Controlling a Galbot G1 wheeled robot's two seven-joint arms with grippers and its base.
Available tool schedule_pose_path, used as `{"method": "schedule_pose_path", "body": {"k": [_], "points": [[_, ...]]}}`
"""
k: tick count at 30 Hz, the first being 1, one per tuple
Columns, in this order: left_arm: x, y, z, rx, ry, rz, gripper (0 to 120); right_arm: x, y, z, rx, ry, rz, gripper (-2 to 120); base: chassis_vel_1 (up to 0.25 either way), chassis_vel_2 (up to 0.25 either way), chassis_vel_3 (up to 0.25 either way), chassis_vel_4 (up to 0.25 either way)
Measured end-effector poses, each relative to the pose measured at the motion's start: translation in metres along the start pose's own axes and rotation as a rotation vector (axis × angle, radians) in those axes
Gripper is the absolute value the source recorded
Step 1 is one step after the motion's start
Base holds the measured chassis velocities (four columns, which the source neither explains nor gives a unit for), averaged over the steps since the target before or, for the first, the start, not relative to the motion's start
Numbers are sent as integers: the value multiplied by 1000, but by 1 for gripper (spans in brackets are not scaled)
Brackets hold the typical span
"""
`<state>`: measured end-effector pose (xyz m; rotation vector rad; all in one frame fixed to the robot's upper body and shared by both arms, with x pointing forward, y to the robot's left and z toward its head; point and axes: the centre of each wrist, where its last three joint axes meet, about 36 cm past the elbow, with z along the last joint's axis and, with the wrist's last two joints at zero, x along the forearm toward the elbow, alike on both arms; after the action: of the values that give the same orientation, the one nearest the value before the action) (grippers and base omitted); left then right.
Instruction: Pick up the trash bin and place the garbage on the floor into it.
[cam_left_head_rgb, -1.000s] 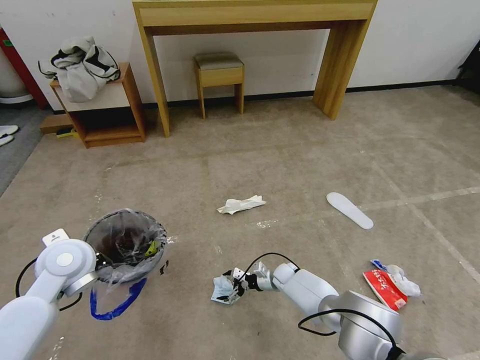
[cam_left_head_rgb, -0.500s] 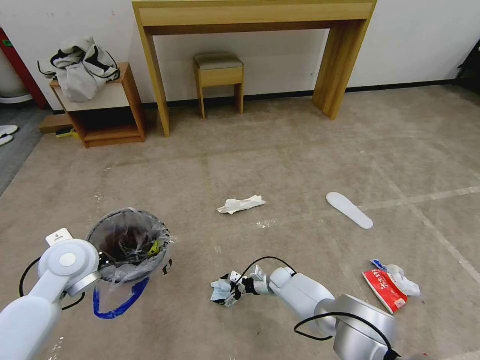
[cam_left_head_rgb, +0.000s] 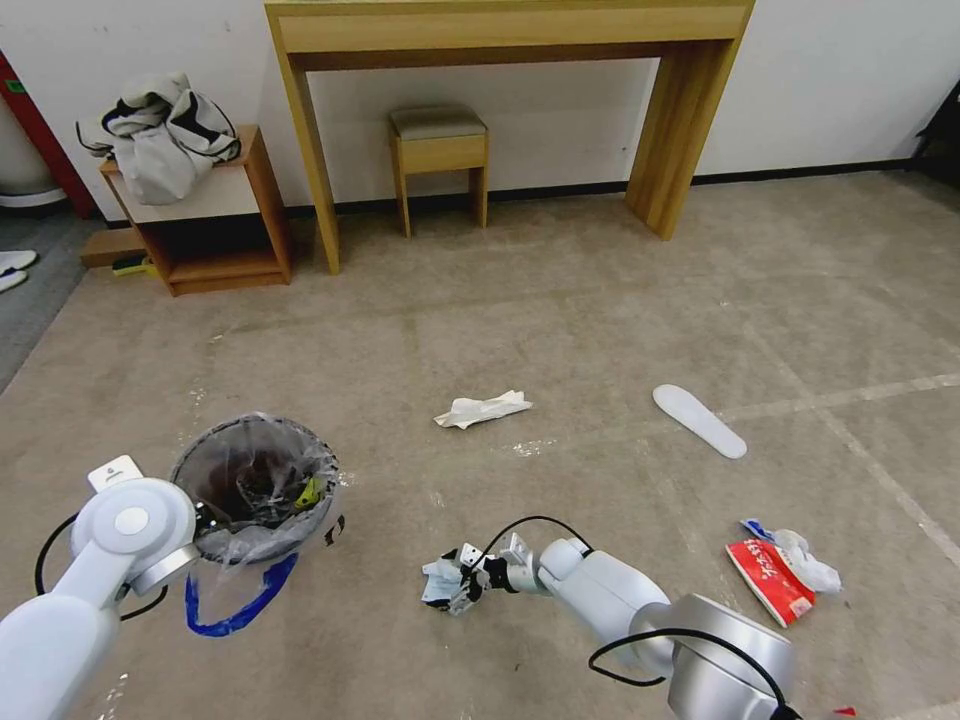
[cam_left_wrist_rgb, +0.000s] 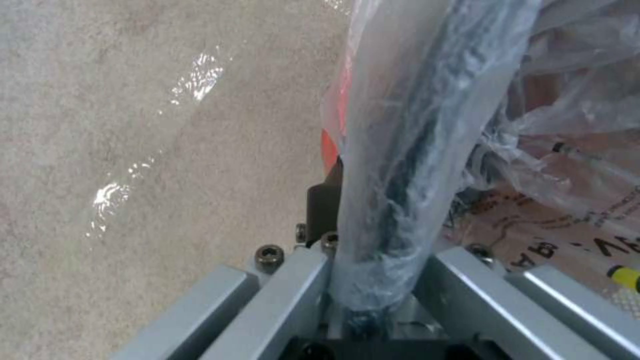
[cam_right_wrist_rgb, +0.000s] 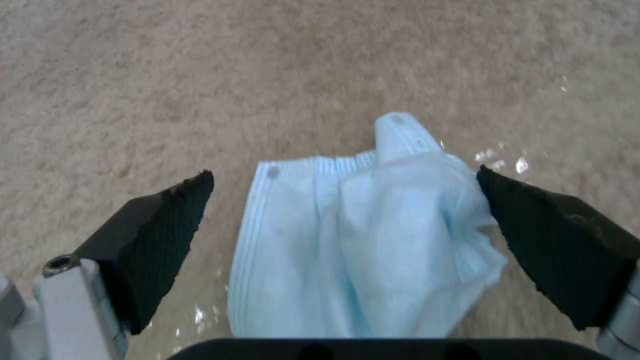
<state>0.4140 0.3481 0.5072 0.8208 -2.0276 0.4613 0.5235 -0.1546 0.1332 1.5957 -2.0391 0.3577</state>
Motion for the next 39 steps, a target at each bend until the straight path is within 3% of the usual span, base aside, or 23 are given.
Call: {"method": "schedule_pose_path", "body": {"k": [11, 15, 39], "points": [[0, -2, -1, 0, -1, 2, 0, 9, 0, 11, -15, 2, 15, 100, 0, 0, 0, 0], [0, -2, 0, -1, 0, 2, 0, 4, 4, 11, -24, 1, 9, 93, 0, 0, 0, 0], [4, -3, -1, -7, -23, 5, 0, 1, 2, 3, -22, -24, 14, 5, 0, 0, 0, 0]]}}
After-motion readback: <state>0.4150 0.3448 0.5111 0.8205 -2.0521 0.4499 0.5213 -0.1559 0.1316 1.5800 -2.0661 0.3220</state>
